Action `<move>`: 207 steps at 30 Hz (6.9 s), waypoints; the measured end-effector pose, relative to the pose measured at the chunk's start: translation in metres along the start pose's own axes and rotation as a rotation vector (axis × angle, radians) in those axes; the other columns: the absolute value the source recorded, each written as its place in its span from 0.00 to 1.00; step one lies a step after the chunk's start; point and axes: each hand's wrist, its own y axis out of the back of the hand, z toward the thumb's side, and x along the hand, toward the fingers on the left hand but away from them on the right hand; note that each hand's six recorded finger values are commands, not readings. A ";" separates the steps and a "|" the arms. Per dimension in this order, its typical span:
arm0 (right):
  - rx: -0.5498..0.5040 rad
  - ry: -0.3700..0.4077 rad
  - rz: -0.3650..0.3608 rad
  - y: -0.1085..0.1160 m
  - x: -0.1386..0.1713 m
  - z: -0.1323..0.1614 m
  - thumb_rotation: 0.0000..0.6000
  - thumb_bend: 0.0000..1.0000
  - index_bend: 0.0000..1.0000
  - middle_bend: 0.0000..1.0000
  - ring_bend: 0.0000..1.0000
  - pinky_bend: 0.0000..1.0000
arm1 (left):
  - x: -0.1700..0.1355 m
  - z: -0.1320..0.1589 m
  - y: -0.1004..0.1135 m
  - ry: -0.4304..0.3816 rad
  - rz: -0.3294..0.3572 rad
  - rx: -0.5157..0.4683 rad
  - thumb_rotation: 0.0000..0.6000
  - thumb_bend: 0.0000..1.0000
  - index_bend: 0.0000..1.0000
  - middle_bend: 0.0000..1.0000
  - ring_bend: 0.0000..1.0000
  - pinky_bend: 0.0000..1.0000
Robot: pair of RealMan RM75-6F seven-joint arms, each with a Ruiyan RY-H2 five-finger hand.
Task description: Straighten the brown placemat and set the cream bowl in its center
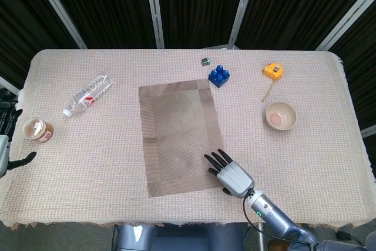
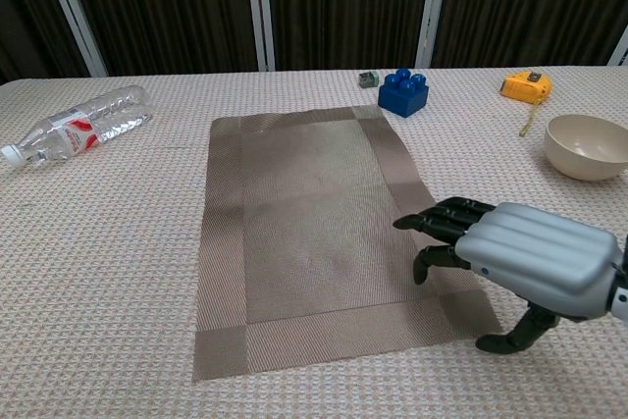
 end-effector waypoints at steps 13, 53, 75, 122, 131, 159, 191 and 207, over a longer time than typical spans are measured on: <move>0.024 -0.009 -0.015 -0.012 0.000 -0.006 1.00 0.19 0.31 0.00 0.00 0.00 | 0.001 -0.001 0.002 0.004 0.004 -0.011 1.00 0.19 0.00 0.00 0.00 0.00; -0.017 0.064 -0.125 0.005 0.014 0.003 1.00 0.35 0.66 0.03 0.00 0.00 | -0.007 0.001 0.004 -0.019 -0.007 -0.037 1.00 0.19 0.00 0.00 0.00 0.00; 0.564 0.130 -0.068 0.058 0.084 -0.121 1.00 0.35 0.67 0.05 0.00 0.00 | -0.013 -0.003 0.005 -0.018 -0.018 -0.048 1.00 0.19 0.00 0.00 0.00 0.00; -0.294 -0.604 -0.358 0.112 0.148 -0.127 1.00 0.00 0.00 0.00 0.00 0.00 | 0.078 0.170 -0.088 -0.512 -0.125 0.053 1.00 0.21 0.11 0.00 0.00 0.00; -0.315 -0.623 -0.321 0.096 0.149 -0.126 1.00 0.00 0.00 0.00 0.00 0.00 | 0.110 0.219 -0.133 -0.552 -0.162 0.094 1.00 0.22 0.22 0.00 0.00 0.00; -0.320 -0.651 -0.358 0.101 0.156 -0.140 1.00 0.00 0.00 0.00 0.00 0.00 | 0.127 0.277 -0.208 -0.577 -0.250 0.139 1.00 0.27 0.28 0.00 0.00 0.00; -0.339 -0.639 -0.383 0.107 0.159 -0.139 1.00 0.00 0.00 0.00 0.00 0.00 | 0.129 0.294 -0.212 -0.564 -0.236 0.132 1.00 0.50 0.69 0.00 0.00 0.00; -0.343 -0.608 -0.407 0.115 0.162 -0.129 1.00 0.00 0.00 0.00 0.00 0.00 | 0.102 0.252 -0.183 -0.515 -0.159 0.067 1.00 0.51 0.76 0.00 0.00 0.00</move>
